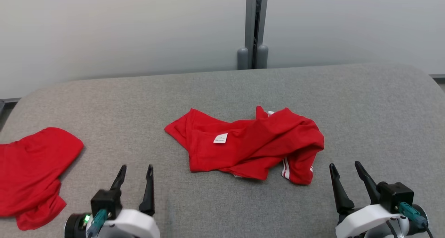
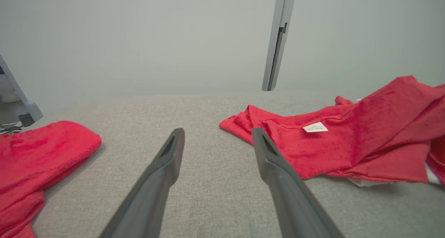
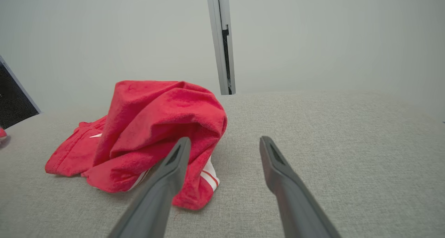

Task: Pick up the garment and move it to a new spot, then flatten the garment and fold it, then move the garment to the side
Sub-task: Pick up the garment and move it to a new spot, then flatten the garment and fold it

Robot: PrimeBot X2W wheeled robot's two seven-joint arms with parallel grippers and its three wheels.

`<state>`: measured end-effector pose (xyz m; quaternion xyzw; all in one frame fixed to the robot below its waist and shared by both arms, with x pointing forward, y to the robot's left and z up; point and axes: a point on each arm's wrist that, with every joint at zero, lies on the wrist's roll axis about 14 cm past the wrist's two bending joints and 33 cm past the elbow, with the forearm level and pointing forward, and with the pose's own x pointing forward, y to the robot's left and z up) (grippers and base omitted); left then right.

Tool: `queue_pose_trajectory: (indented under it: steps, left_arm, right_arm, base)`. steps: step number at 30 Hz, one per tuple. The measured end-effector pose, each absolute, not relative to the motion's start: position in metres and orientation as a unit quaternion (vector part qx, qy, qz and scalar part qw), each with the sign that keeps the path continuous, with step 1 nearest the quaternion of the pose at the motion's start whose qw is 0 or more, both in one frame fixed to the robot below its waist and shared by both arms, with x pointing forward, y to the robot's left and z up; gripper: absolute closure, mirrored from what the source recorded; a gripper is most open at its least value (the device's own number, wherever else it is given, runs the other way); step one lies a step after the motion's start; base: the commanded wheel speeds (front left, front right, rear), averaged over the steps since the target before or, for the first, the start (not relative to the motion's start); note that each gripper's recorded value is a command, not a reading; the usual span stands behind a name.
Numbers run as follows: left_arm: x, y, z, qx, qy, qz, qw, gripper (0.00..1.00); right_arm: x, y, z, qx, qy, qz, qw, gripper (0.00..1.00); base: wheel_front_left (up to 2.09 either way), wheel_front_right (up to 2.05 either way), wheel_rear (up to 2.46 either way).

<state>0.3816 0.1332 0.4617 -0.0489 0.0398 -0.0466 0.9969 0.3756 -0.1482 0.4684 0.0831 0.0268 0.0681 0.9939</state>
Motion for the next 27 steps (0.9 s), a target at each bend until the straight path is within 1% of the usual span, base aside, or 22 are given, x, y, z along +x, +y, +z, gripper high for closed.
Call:
queue_pose_trajectory:
  steps: [6, 11, 15, 20, 27]
  left_arm:
    - [0.35, 0.162, 0.444, -0.05, 0.061, 0.0, 0.997, 0.0]
    - [0.336, 0.173, 0.438, -0.052, 0.07, 0.019, 0.996, 0.0]
    - [0.336, 0.172, 0.439, -0.053, 0.067, 0.017, 0.996, 0.0]
    - [0.344, 0.155, 0.445, -0.067, 0.06, -0.014, 0.996, 0.0]
    - [0.378, 0.119, 0.463, -0.079, 0.039, -0.075, 0.993, 0.0]
  right_arm:
    - [0.368, -0.148, 0.471, 0.079, 0.022, 0.068, 0.994, 0.0]
    - [0.363, -0.15, 0.473, 0.078, 0.018, 0.067, 0.995, 0.0]
    - [0.362, -0.151, 0.474, 0.075, 0.016, 0.066, 0.995, 0.0]
    - [0.364, -0.151, 0.472, 0.075, 0.019, 0.066, 0.995, 0.0]
    - [0.368, -0.154, 0.467, 0.075, 0.028, 0.061, 0.995, 0.0]
  base:
    - [0.0, 0.0, 0.0]
    - [0.0, 0.0, 0.0]
    - [0.0, 0.0, 0.0]
    - [0.0, 0.0, 0.0]
    - [0.0, 0.0, 0.0]
